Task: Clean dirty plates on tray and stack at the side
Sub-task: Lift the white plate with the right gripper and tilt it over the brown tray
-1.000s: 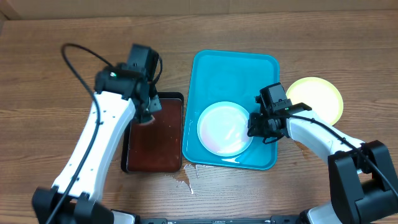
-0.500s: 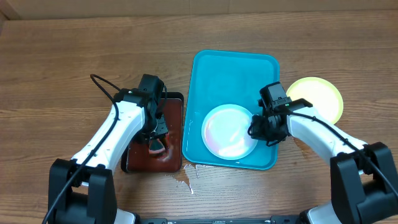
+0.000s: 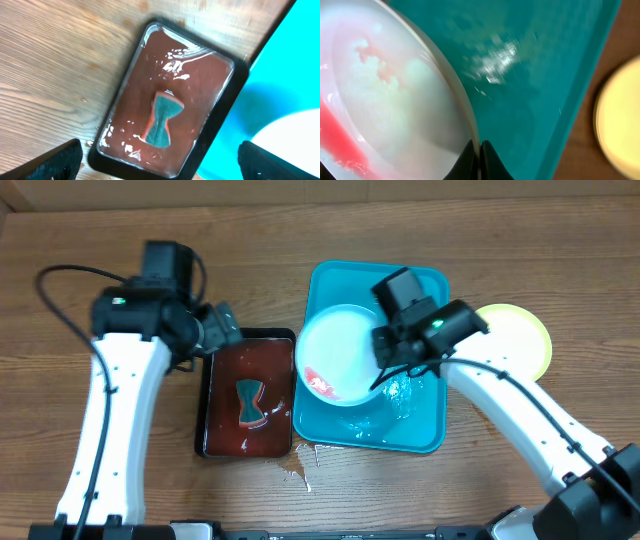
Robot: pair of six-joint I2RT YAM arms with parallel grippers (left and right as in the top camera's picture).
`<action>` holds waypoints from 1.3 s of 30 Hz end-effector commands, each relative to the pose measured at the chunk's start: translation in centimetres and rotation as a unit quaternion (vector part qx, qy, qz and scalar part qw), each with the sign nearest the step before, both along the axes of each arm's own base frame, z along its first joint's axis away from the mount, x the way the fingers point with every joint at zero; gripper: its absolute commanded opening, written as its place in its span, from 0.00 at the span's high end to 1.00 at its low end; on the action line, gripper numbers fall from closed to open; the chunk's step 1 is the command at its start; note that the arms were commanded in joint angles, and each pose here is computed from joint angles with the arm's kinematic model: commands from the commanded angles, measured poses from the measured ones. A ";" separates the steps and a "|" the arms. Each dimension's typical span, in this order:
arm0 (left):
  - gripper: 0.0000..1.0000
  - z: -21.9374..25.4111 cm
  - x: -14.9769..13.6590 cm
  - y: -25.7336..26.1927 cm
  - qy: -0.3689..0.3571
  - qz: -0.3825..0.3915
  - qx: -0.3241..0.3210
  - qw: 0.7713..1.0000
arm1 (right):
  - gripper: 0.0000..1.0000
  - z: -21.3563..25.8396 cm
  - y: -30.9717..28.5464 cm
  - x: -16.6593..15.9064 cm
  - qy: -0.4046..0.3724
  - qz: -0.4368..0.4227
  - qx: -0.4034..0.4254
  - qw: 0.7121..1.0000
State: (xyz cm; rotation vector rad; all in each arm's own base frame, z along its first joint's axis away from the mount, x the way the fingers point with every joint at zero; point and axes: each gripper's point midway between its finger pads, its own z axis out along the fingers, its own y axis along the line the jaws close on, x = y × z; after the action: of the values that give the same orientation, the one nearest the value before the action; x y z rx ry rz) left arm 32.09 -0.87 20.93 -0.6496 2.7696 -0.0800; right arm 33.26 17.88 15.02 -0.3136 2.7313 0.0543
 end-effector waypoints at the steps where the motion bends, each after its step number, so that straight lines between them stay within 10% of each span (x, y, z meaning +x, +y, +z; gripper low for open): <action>1: 0.00 4.7 0.3 1.9 -0.061 0.029 -0.003 0.998 | 0.96 3.6 2.9 0.7 -0.091 0.036 -0.020 0.995; 39: 0.00 5.3 -1.2 4.8 -0.048 0.070 0.029 0.996 | 0.96 9.4 14.4 -4.9 -0.396 0.109 -0.218 0.885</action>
State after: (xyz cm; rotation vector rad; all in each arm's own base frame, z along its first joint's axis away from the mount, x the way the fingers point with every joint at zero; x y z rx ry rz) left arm 30.79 3.56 25.84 -0.7996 2.6346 -0.0239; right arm 28.49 32.47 22.00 -0.6508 1.9256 -0.4718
